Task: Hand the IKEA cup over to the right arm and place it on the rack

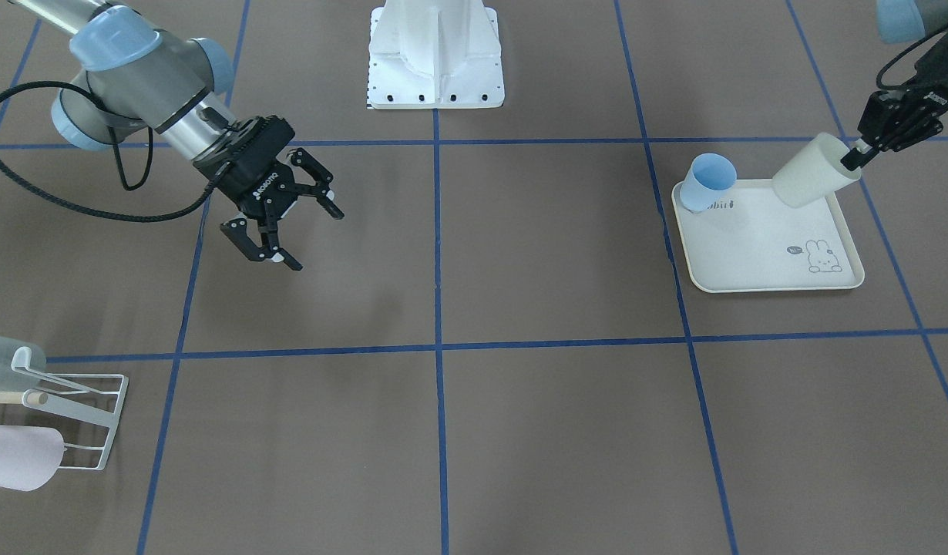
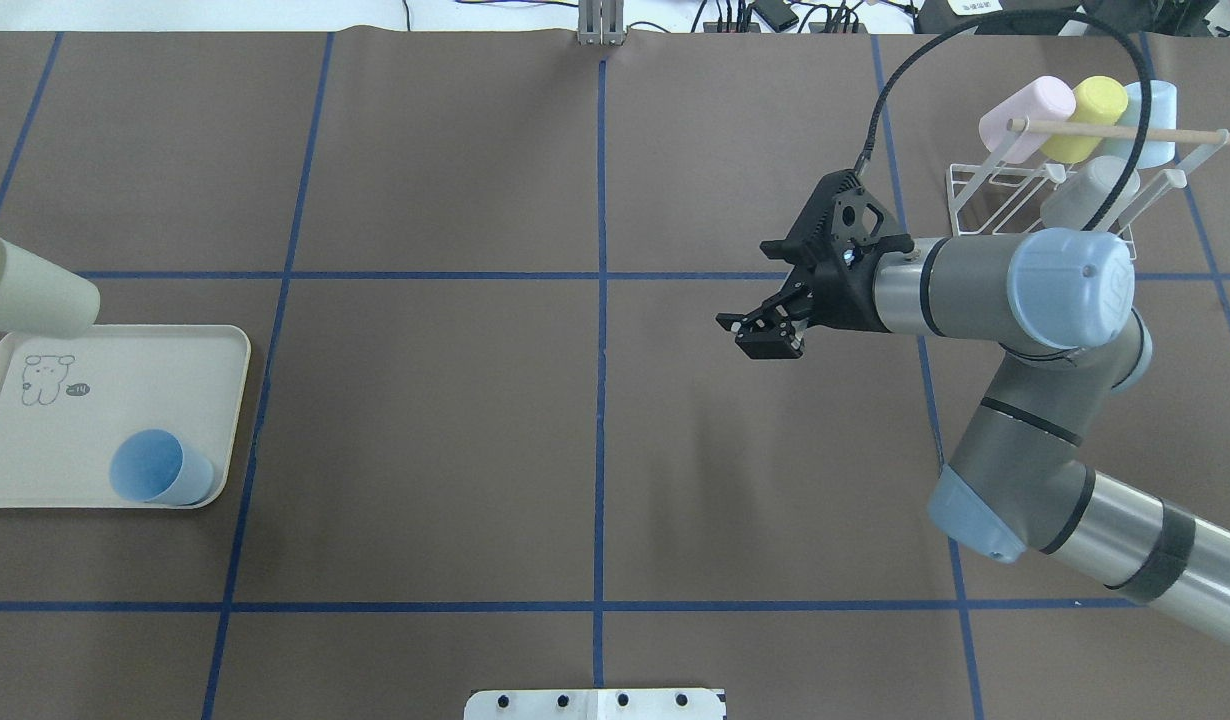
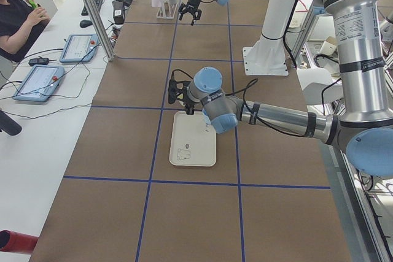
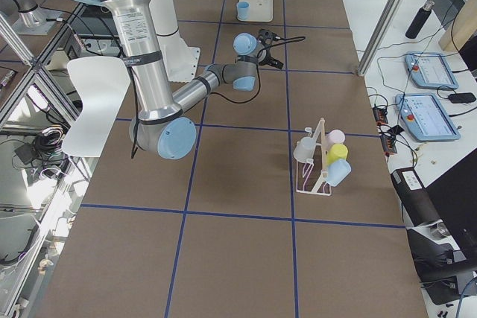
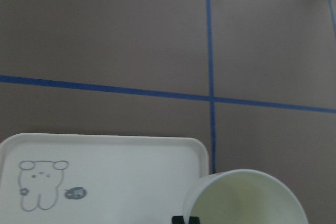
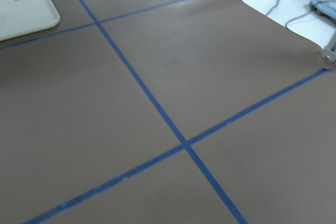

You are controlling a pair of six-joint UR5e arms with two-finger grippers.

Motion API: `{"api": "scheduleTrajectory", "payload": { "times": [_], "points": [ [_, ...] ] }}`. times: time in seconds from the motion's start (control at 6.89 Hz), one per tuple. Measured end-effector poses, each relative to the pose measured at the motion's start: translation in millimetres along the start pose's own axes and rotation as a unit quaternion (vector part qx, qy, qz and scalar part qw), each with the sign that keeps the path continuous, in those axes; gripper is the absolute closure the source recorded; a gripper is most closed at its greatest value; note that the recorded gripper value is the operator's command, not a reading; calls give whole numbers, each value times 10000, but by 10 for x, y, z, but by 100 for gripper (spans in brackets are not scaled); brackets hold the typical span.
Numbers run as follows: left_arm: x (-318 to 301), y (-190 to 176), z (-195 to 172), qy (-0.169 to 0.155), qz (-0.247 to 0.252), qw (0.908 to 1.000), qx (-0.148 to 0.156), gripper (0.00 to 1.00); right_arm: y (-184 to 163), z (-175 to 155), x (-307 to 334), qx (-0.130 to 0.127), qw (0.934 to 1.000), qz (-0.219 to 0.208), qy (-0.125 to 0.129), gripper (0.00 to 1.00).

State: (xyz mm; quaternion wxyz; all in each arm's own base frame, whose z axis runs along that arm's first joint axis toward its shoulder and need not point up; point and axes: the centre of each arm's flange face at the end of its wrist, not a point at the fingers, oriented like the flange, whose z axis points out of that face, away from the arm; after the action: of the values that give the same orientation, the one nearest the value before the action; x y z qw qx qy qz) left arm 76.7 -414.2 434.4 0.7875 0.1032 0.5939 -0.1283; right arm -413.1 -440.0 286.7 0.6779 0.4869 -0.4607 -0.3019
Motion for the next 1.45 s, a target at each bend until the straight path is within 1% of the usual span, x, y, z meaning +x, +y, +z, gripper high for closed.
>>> {"api": "scheduleTrajectory", "payload": {
  "times": [0.15,0.44,0.58,0.73,1.02,1.16,1.45],
  "points": [
    [381,-88,-18,311,-412,9986,-92,100,-80,72,-167,232,9995,-111,-199,1],
    [1139,-154,44,809,-948,9911,-468,100,-23,142,-408,818,9943,-344,-594,1],
    [1569,-87,235,995,-1133,9862,-686,100,71,172,-475,1098,9902,-412,-763,1],
    [2028,64,542,1176,-1308,9807,-855,100,141,195,-514,1282,9869,-454,-873,1],
    [2649,447,1070,1441,-1575,9718,-1007,100,126,214,-570,1439,9837,-489,-966,2],
    [2790,567,1245,1492,-1627,9700,-1020,100,100,223,-619,1491,9823,-499,-1016,2],
    [2942,757,1595,1486,-1679,9688,-1058,100,88,206,-700,1689,9776,-534,-1138,2]
  ]
}}
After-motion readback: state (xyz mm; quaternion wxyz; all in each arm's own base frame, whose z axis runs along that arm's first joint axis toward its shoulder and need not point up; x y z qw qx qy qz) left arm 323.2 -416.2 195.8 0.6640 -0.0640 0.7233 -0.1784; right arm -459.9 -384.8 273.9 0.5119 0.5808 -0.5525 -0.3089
